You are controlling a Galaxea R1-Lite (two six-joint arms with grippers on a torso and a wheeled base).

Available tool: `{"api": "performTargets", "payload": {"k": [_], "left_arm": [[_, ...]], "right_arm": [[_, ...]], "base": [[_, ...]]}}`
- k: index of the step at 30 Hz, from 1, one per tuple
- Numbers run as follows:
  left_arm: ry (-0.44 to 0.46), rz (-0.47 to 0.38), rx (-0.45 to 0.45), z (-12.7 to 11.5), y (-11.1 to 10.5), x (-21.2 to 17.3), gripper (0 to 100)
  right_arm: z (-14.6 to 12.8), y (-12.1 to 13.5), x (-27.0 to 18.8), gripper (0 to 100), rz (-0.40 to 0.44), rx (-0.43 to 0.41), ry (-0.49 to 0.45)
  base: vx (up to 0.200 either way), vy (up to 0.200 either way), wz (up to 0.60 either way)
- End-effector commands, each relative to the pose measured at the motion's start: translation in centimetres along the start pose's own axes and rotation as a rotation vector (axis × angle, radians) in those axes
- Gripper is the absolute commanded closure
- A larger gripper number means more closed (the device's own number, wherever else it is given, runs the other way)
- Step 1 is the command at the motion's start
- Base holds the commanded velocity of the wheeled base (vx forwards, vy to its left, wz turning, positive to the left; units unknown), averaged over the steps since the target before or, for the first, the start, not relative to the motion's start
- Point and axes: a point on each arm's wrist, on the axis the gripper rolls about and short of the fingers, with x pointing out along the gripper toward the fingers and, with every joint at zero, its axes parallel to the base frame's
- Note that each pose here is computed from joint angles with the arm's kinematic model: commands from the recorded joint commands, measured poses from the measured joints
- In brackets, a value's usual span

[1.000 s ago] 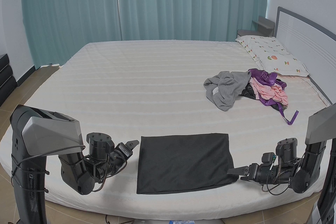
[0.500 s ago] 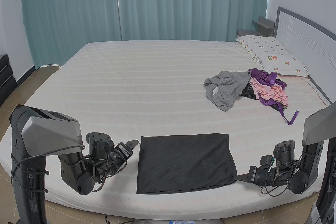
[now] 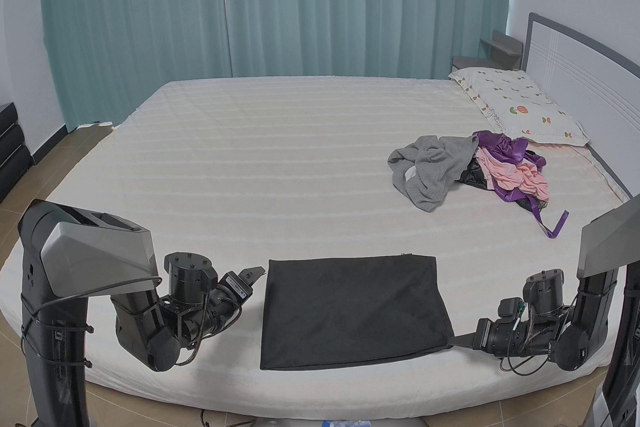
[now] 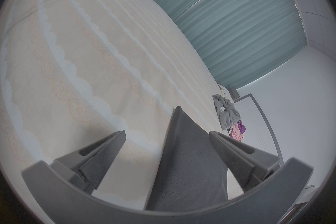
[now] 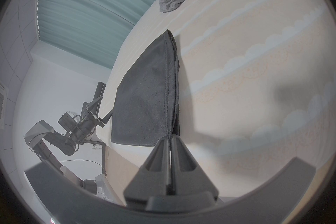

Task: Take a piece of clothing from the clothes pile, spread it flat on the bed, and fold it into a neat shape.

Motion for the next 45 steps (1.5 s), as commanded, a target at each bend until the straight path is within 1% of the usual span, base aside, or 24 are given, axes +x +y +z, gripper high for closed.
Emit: {"api": "performTargets", "payload": {"k": [1,8,9,16,23,26,29,41,45], "left_arm": [[-0.001,-0.002,-0.001,0.0,0.0,0.0,0],[-0.001,0.000,-0.001,0.0,0.0,0.0,0],[-0.001,0.000,-0.001,0.0,0.0,0.0,0],[-0.004,-0.006,-0.001,0.1,-0.2,0.0,0],[-0.004,-0.011,0.001,0.1,-0.3,-0.1,0],[0.003,-0.013,0.006,-0.2,-0.4,-0.2,0],[0.008,-0.017,0.013,-0.4,-0.5,-0.2,0],[-0.008,-0.054,0.010,0.1,-1.3,0.6,0],[-0.006,-0.055,0.013,0.0,-1.3,0.6,0]], "right_arm": [[-0.1,-0.1,-0.1,100,-0.005,0.001,0.003],[-0.3,-0.3,-0.1,100,-0.012,-0.002,0.010],[-0.3,-0.3,-0.1,0,-0.013,-0.002,0.009],[0.0,0.0,-0.3,0,-0.005,-0.009,-0.009],[1.3,-0.5,-1.1,0,0.001,0.002,-0.092],[1.8,-0.8,-1.3,0,-0.002,0.010,-0.117],[2.1,-1.0,-1.3,0,-0.002,0.014,-0.126],[2.5,-1.2,-0.6,0,0.003,0.021,-0.133],[2.6,-1.2,-0.7,0,0.004,0.021,-0.137]], "base": [[0.000,0.000,0.00],[0.000,0.000,0.00],[0.000,0.000,0.00],[0.000,0.000,0.00],[0.000,0.000,0.00],[-0.200,0.000,0.00],[-0.200,0.000,0.00],[0.000,0.000,0.00],[0.000,-0.200,0.00]]}}
